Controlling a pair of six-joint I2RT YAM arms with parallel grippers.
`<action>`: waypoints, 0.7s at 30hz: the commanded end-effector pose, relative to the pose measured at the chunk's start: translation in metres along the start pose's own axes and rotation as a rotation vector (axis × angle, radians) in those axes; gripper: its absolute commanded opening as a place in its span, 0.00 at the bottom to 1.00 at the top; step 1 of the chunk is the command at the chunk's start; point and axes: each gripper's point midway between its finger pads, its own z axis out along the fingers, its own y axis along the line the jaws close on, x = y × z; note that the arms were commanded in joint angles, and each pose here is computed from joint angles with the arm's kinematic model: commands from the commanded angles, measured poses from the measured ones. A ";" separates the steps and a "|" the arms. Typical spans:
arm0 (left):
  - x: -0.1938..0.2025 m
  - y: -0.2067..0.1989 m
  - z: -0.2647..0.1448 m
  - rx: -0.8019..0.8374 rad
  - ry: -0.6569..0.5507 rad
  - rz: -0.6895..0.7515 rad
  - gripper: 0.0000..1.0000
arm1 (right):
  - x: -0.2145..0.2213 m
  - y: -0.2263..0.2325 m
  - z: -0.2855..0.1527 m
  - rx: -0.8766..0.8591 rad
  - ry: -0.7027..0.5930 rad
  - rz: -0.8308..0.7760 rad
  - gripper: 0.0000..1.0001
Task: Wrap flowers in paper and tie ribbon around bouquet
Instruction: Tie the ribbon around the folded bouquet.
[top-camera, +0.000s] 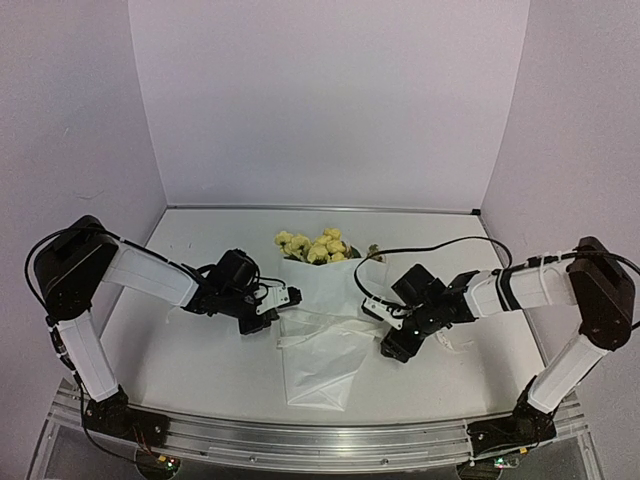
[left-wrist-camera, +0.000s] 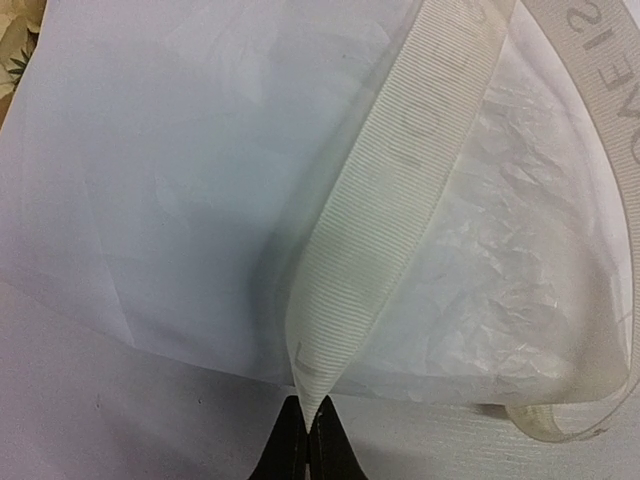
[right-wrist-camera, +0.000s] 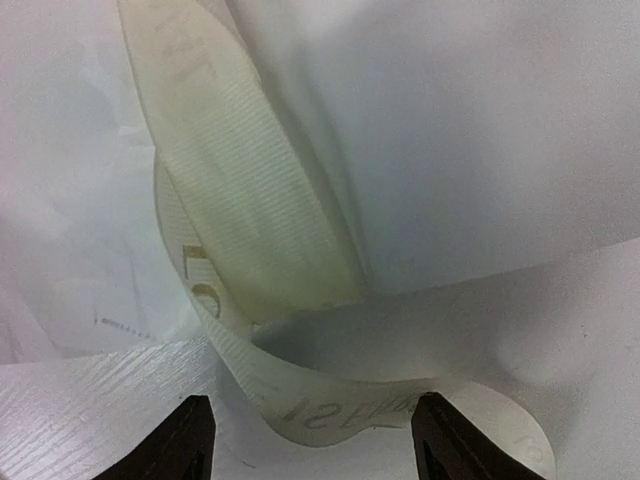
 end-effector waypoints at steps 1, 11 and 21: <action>-0.026 0.014 -0.016 -0.044 -0.065 -0.010 0.00 | -0.029 -0.016 -0.001 0.112 -0.084 -0.021 0.65; -0.030 0.015 -0.027 -0.052 -0.078 -0.063 0.00 | -0.026 -0.019 -0.001 0.131 -0.081 0.046 0.05; -0.031 0.026 -0.039 -0.124 -0.077 -0.331 0.00 | -0.019 -0.025 -0.011 0.162 -0.008 0.176 0.00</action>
